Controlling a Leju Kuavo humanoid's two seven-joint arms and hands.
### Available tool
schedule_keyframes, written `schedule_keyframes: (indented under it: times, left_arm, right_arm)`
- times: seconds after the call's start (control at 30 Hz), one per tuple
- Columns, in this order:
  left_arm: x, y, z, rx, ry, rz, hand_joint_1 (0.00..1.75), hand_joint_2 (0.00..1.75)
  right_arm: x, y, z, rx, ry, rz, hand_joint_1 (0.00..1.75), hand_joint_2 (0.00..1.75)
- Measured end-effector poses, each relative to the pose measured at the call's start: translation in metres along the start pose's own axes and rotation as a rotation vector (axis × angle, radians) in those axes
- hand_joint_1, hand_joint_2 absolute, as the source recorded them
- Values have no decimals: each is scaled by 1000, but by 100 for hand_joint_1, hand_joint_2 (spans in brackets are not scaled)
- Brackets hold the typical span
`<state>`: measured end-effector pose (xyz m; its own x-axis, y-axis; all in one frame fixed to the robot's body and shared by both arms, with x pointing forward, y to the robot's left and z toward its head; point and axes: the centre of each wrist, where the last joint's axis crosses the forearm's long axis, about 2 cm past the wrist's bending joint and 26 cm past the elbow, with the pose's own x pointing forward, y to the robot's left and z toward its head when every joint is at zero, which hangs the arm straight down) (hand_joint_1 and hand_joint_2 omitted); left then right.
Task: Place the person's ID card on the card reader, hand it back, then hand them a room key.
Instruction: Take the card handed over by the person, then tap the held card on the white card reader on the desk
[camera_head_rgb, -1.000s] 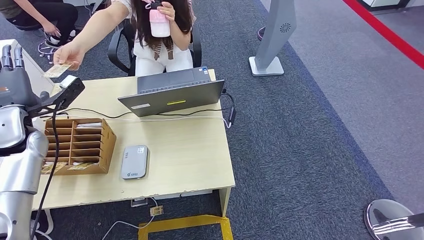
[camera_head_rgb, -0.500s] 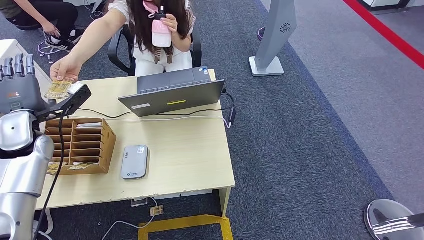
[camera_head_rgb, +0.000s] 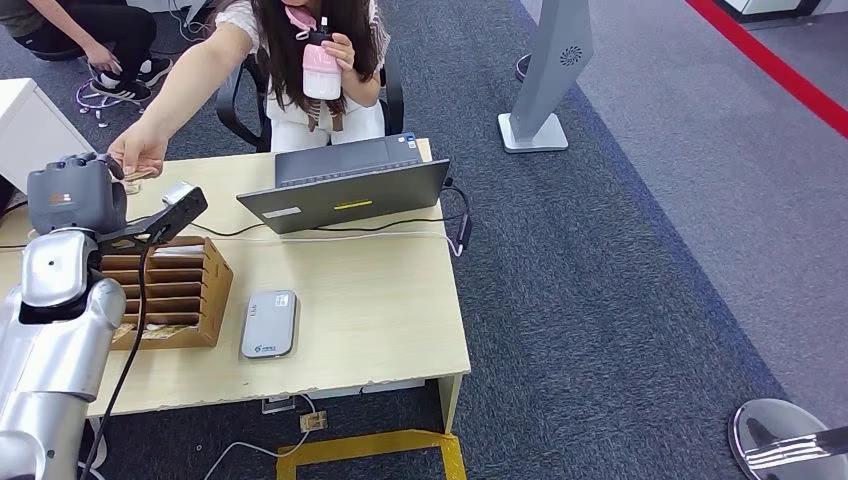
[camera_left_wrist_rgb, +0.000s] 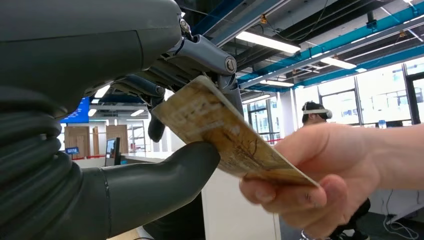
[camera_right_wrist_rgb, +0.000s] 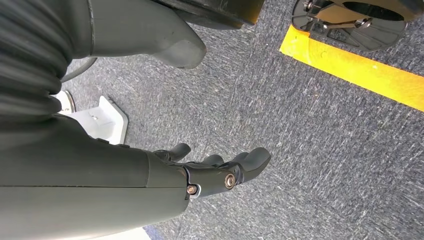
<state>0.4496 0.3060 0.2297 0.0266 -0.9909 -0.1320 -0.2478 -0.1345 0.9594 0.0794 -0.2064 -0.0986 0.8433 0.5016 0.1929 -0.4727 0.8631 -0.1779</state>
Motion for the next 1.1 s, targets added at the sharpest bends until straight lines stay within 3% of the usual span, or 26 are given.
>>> schedule_keyframes:
  times: [0.27, 0.67, 1.1]
  left_arm:
    - [8, -7, 9, 3, -48, 5, 175, 175]
    - [30, -21, 53, 81, -149, 108, 175, 175]
    - [57, -29, 78, 36, -220, 116, 175, 175]
  right_arm:
    - [0, 0, 0, 0, -3, 0, 0, 175]
    - [-1, 1, 0, -6, -12, -4, 0, 175]
    - [-1, 0, 0, -10, -11, 6, 0, 175]
